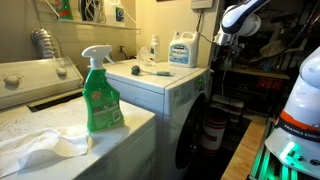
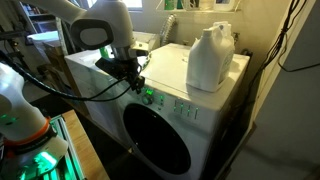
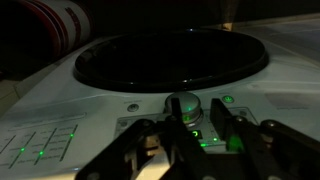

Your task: Push a button on the dishwasher

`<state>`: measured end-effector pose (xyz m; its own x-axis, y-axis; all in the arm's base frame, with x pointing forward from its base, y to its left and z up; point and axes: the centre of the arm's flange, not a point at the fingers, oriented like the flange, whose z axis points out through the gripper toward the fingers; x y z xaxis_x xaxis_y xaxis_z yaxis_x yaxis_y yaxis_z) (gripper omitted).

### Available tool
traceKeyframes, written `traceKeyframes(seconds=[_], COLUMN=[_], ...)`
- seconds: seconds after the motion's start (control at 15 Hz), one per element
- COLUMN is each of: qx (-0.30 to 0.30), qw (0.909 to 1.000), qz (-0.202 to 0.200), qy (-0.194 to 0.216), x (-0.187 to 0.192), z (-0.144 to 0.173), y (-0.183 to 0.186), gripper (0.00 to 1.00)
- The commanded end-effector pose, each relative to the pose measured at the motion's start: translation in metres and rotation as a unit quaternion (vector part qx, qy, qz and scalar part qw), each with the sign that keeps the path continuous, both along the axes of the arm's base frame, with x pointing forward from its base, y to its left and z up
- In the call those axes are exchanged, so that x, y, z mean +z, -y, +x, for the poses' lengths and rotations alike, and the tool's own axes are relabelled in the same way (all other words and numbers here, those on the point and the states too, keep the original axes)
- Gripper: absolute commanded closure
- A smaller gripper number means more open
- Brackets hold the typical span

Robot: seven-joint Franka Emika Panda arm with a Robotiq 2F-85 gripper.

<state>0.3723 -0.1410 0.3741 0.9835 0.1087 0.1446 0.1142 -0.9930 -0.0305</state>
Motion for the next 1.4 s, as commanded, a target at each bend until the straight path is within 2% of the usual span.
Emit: traceKeyframes(seconds=[0.0,0.2,0.47,0.8,1.07,1.33], qx=[-0.003,0.000,0.010,0.017,0.025,0.013], qw=[0.9999,1.0000,0.9999,0.9996,0.9995,0.9995], qz=[0.002,-0.003,0.002,-0.002,-0.005,-0.010], qy=[0.011,0.010,0.009,0.022,0.017,0.025], x=[-0.025,-0.037,-0.055,-0.065,-0.068,-0.070], z=[0.003,0.011,0.018,0.028,0.031,0.040], y=[0.014,0.017,0.016,0.016,0.017,0.022], gripper=[0.92,0.97,0.91,0.94,0.92,0.94])
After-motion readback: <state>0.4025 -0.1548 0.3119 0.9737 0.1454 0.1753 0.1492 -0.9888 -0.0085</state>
